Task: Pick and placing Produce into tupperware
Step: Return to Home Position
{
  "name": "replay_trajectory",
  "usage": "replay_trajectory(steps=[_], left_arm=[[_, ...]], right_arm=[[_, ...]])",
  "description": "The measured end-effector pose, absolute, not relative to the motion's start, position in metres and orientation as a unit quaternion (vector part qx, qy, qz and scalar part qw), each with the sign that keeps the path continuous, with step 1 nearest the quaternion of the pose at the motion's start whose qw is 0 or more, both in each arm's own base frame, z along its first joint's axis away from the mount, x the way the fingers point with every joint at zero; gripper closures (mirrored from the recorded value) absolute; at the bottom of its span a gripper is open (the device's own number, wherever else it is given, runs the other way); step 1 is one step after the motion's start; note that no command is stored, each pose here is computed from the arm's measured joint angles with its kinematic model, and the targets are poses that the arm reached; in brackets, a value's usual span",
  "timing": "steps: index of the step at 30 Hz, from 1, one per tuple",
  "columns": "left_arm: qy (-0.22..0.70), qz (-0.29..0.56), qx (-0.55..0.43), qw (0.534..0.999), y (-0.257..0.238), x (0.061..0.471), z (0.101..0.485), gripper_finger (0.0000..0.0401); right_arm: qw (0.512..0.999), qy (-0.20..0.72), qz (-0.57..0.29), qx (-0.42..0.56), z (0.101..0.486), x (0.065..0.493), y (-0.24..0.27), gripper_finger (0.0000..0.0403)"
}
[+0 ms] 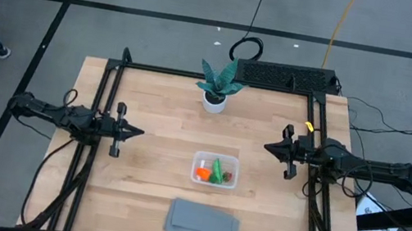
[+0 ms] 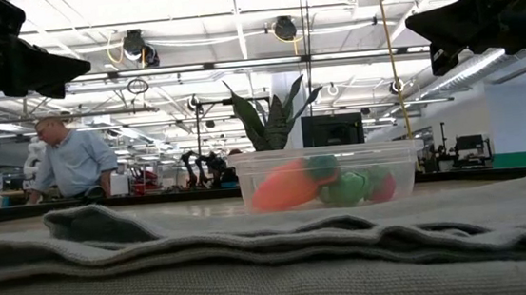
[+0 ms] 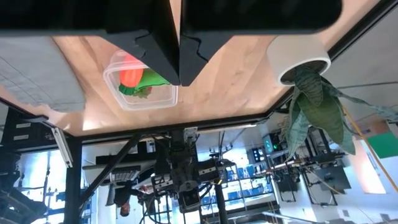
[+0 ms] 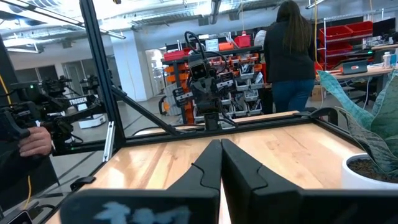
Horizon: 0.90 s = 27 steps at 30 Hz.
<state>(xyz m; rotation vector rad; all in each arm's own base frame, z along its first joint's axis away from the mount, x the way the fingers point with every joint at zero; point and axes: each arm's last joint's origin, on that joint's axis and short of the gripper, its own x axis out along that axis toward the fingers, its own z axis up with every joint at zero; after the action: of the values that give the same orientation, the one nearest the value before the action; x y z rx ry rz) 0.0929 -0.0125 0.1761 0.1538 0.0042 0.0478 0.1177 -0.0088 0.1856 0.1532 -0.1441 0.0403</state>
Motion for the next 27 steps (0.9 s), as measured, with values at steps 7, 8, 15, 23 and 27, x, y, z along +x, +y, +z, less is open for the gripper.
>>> replay_trajectory(steps=[7, 8, 15, 23, 27], left_arm=[[0.002, 0.024, 0.076, 0.997, -0.0125, 0.0929, 0.1760, 0.0394], [0.002, 0.024, 0.076, 0.997, -0.0125, 0.0929, 0.1760, 0.0391], [0.002, 0.024, 0.076, 0.997, -0.0125, 0.0929, 0.1760, 0.0380], [0.002, 0.024, 0.076, 0.997, -0.0125, 0.0929, 0.1761, 0.0380], [0.002, 0.024, 0.076, 0.997, -0.0125, 0.0929, 0.1761, 0.0380]], right_arm=[[0.994, -0.072, 0.020, 0.076, 0.1856, 0.1177, -0.0088, 0.0403], [0.994, -0.072, 0.020, 0.076, 0.1856, 0.1177, -0.0088, 0.0403], [0.994, -0.072, 0.020, 0.076, 0.1856, 0.1177, -0.0088, 0.0403], [0.994, -0.072, 0.020, 0.076, 0.1856, 0.1177, -0.0087, 0.0403], [0.994, -0.072, 0.020, 0.076, 0.1856, 0.1177, -0.0087, 0.0403]])
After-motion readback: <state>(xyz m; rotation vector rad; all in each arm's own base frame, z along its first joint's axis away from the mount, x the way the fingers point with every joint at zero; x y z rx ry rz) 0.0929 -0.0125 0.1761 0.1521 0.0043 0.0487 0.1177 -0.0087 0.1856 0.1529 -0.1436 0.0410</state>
